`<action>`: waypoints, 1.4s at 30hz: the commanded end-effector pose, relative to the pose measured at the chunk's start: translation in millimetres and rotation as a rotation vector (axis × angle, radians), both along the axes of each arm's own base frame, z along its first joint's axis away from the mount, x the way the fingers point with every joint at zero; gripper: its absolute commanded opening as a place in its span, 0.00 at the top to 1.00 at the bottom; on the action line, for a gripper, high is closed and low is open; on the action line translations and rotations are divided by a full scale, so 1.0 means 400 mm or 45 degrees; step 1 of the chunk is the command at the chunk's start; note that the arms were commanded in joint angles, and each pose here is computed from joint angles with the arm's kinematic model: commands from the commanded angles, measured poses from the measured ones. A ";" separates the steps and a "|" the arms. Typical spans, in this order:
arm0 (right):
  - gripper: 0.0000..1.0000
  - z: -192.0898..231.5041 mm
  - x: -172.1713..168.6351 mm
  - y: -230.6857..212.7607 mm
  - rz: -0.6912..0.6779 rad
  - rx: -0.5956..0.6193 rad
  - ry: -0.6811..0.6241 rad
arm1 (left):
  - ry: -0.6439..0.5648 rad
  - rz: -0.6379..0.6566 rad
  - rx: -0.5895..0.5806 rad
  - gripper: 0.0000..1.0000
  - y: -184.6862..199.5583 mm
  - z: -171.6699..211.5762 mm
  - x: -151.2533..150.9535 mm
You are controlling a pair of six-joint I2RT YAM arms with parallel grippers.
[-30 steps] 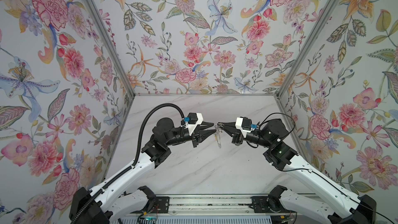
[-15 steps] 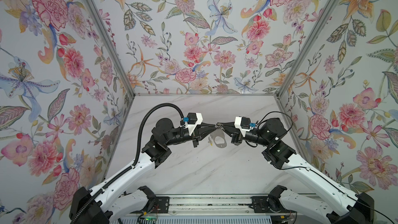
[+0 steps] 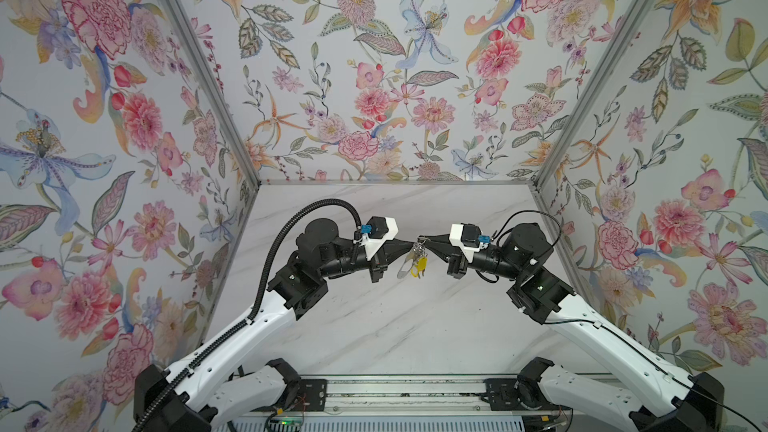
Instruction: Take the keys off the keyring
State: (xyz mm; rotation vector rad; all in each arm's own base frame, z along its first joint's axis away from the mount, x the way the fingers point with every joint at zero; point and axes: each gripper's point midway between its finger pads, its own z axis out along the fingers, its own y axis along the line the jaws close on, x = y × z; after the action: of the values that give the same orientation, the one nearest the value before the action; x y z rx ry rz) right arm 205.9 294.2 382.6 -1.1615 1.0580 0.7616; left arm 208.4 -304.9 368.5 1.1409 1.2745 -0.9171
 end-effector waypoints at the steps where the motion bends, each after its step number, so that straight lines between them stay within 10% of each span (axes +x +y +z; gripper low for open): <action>1: 1.00 -0.010 0.011 0.016 -0.057 -0.130 -0.076 | -0.088 0.008 0.161 1.00 0.005 -0.004 -0.002; 15: 1.00 -0.107 0.065 0.052 -0.245 -0.481 -0.173 | -0.279 -0.038 0.458 1.00 -0.013 0.027 -0.006; 32: 1.00 -0.221 0.116 0.070 -0.436 -0.758 -0.272 | -0.373 -0.078 0.406 1.00 -0.046 0.077 -0.016; 42: 1.00 -0.188 0.077 0.065 -0.340 -0.591 -0.191 | -0.310 -0.023 0.353 0.95 -0.020 0.066 0.015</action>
State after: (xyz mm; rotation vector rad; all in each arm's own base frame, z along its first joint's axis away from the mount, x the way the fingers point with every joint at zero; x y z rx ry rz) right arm 244.0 314.3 343.3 -1.3564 1.1826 0.0887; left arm 245.4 -291.0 338.9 1.4540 1.5135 -0.4227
